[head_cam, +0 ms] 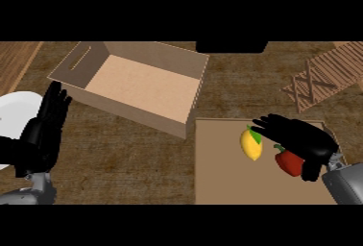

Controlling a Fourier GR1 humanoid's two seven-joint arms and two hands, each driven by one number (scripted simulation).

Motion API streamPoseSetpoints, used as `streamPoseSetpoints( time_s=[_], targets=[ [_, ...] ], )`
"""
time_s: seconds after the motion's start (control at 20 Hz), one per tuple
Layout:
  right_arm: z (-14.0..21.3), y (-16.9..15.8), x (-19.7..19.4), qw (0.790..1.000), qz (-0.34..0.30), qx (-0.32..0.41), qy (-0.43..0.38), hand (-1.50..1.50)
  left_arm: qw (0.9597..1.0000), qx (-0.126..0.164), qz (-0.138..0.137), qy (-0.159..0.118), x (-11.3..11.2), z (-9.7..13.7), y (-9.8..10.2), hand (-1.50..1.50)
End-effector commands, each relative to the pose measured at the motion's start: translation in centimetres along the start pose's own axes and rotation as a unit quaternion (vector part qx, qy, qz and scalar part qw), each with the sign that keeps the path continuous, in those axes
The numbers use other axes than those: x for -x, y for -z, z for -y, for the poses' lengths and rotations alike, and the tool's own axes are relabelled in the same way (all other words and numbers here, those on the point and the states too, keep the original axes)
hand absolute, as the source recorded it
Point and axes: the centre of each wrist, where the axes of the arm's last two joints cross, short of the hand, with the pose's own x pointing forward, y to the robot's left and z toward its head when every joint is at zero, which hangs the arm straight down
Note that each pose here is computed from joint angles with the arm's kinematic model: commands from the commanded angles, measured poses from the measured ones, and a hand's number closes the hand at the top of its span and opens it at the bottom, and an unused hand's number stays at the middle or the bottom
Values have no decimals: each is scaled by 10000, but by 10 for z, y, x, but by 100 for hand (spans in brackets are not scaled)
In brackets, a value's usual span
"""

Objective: Pick the bell pepper from the tray and place it in the tiered shelf

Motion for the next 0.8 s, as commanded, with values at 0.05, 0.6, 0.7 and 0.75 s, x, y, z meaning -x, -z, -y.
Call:
streamPoseSetpoints(
  time_s=[0.05,0.6,0.7,0.75],
  targets=[
    [-6,4,-2,9999,-11,-114,105,-150,10000,53,-33,6,-4,1,-10,0],
    [-36,23,1,9975,285,62,-640,150,10000,20,-14,-32,11,-9,-18,0],
    [-27,25,8,9959,449,236,-755,150,10000,5,-60,50,14,10,-12,0],
    [-36,12,1,9959,465,348,-696,150,10000,28,0,78,3,7,3,0]
  ],
)
